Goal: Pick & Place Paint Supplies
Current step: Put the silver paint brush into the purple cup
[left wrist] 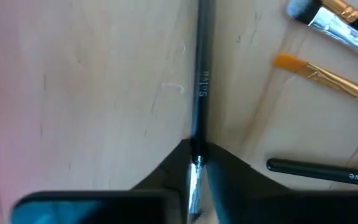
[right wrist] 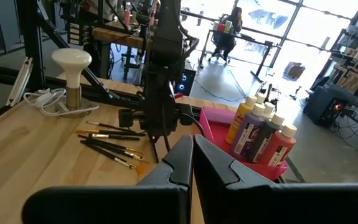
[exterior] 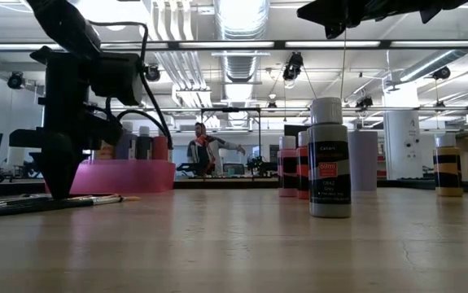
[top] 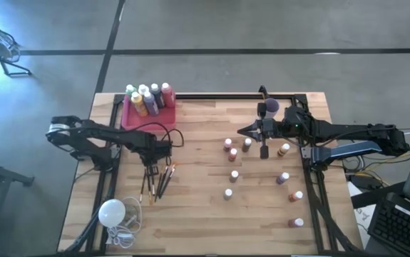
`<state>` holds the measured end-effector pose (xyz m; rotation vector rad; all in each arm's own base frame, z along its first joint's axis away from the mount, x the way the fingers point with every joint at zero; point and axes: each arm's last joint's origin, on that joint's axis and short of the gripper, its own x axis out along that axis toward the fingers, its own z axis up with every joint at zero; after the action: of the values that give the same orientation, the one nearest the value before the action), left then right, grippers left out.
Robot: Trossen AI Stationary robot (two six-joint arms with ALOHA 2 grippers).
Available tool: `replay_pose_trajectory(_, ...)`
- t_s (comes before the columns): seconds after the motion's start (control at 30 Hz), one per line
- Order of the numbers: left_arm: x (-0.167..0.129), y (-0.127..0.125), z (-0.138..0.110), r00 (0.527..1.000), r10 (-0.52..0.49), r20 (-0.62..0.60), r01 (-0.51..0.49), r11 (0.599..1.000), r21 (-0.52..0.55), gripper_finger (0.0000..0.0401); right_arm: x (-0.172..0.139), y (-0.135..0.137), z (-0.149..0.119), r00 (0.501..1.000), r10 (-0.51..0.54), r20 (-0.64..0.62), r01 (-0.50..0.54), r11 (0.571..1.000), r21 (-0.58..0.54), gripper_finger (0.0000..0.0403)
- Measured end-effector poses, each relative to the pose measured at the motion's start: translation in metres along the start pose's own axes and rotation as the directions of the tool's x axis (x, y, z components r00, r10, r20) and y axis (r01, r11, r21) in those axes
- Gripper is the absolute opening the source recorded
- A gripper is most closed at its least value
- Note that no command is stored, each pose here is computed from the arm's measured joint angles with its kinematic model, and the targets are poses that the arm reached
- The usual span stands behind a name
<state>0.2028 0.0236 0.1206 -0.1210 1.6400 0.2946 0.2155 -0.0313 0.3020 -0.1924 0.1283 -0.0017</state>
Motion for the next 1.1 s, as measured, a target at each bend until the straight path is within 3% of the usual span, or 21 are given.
replay_pose_trajectory(0.1,0.0,0.0,0.0,1.0,0.004,0.0,-0.004,1.0,-0.001,0.0015,0.0,0.0,0.0,1.0,0.0,0.0,0.0,1.0,0.0,0.0008)
replay_pose_trajectory(0.47,-0.02,0.002,0.009,0.999,0.029,0.042,-0.029,1.0,0.004,0.0012,0.0,0.0,0.0,1.0,0.0,0.0,0.0,1.0,0.0,0.0008)
replay_pose_trajectory(0.67,-0.043,0.006,0.018,0.988,0.131,0.085,-0.133,0.991,0.018,0.0011,0.0,0.0,0.0,1.0,0.0,-0.001,0.0,1.0,0.0,0.0008)
replay_pose_trajectory(0.97,-0.062,0.005,0.026,0.977,0.177,0.123,-0.186,0.98,0.069,0.0009,0.0,0.0,-0.001,1.0,0.002,-0.007,-0.002,1.0,0.003,0.0008)
replay_pose_trajectory(1.1,-0.074,-0.001,0.028,0.961,0.238,0.143,-0.255,0.96,0.116,0.0001,0.0,0.0,-0.002,1.0,0.0,-0.01,0.001,1.0,0.031,0.0008)
